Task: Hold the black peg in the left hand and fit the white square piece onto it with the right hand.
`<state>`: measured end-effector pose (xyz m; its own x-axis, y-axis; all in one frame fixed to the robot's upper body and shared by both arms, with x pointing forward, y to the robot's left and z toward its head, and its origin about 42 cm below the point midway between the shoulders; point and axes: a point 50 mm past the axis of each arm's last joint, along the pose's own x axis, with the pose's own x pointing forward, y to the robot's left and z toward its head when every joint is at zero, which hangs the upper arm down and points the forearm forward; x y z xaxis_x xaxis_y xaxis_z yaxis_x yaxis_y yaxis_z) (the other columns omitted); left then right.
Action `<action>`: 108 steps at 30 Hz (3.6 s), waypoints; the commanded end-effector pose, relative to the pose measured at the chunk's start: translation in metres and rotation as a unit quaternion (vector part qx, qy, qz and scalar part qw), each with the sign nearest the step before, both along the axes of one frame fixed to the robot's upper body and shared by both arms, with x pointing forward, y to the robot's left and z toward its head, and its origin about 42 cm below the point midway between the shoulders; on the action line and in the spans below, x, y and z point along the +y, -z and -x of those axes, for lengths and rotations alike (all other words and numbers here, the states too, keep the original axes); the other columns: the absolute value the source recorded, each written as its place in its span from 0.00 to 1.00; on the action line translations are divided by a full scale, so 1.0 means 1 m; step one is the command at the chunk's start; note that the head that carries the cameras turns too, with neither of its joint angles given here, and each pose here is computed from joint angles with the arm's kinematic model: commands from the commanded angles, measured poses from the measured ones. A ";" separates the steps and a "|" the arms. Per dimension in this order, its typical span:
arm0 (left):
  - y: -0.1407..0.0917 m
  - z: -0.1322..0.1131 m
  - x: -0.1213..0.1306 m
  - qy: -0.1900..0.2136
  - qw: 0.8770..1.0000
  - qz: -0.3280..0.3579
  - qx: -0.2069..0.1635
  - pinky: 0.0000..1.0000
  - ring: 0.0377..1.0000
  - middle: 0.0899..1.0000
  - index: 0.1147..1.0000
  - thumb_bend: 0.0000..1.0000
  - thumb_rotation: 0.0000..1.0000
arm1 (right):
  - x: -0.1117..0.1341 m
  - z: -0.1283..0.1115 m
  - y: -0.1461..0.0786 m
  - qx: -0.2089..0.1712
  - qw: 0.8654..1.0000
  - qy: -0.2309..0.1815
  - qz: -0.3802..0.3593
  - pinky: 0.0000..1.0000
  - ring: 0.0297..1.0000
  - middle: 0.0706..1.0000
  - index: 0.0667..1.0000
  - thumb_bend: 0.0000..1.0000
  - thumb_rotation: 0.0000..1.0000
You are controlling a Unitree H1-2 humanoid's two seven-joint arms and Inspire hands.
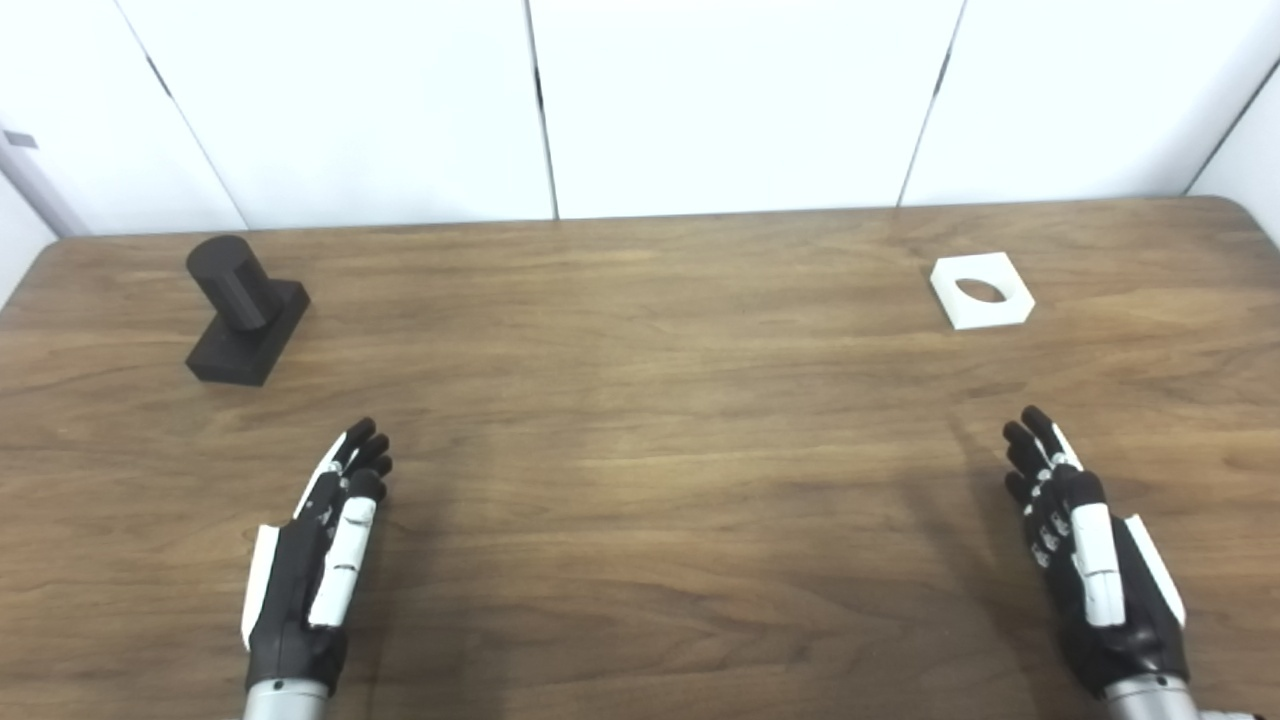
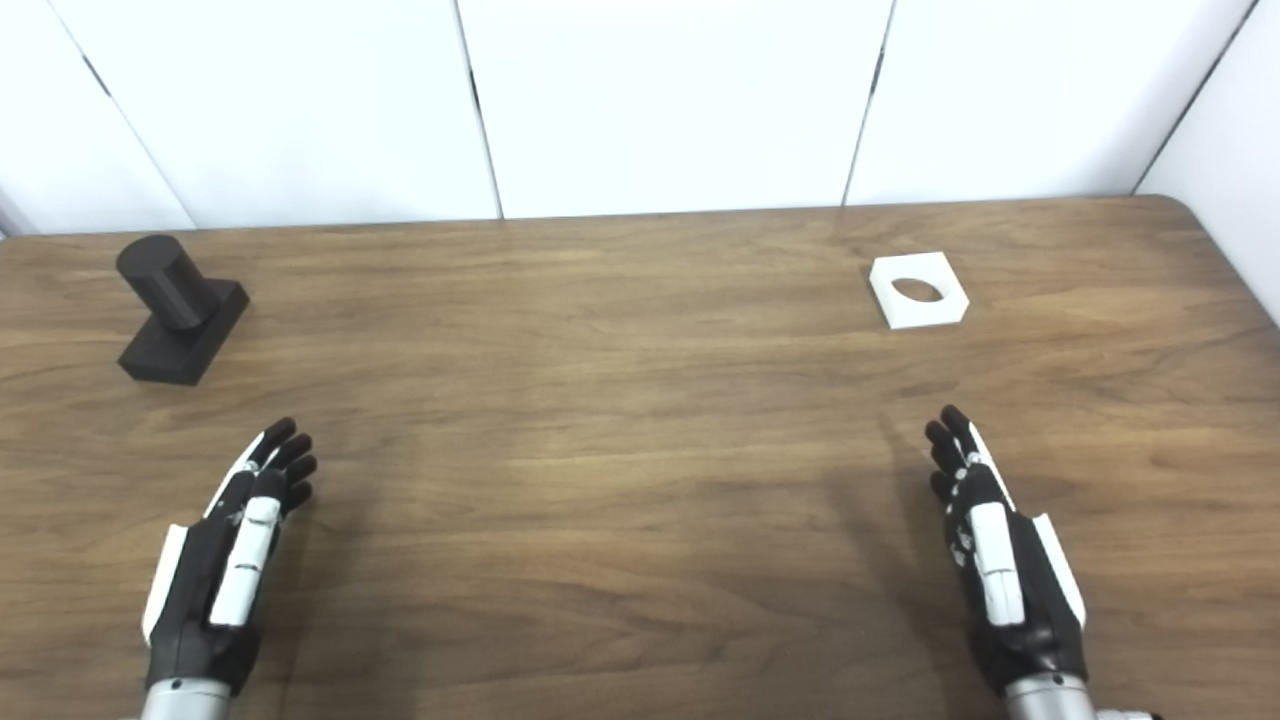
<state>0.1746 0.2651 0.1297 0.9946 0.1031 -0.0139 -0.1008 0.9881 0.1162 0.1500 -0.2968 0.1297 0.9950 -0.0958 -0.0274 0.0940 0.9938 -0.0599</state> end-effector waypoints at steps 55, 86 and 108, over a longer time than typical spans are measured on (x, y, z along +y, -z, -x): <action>0.021 0.004 -0.043 -0.014 0.998 -0.041 -0.039 0.89 0.91 0.91 0.90 0.46 0.53 | -0.027 -0.009 0.025 -0.050 0.998 -0.012 -0.028 1.00 0.99 0.95 0.94 0.61 1.00; -0.076 -0.094 0.068 -0.250 0.874 -0.416 -0.029 0.79 0.88 0.87 0.85 0.84 0.53 | -0.022 -0.007 0.024 -0.042 0.999 -0.013 -0.022 1.00 1.00 0.94 0.92 0.62 1.00; -0.047 -0.169 0.108 -0.260 0.847 -0.463 0.037 0.92 0.89 0.86 0.79 0.86 0.55 | -0.020 -0.006 0.023 -0.038 0.999 -0.017 -0.015 1.00 0.99 0.91 0.91 0.70 1.00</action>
<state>0.3293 0.3683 0.1505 0.8251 0.5479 0.1379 -0.3749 0.3483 0.8592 0.1547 -0.3187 0.1049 0.9961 -0.0783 0.0408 0.0787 0.9968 -0.0102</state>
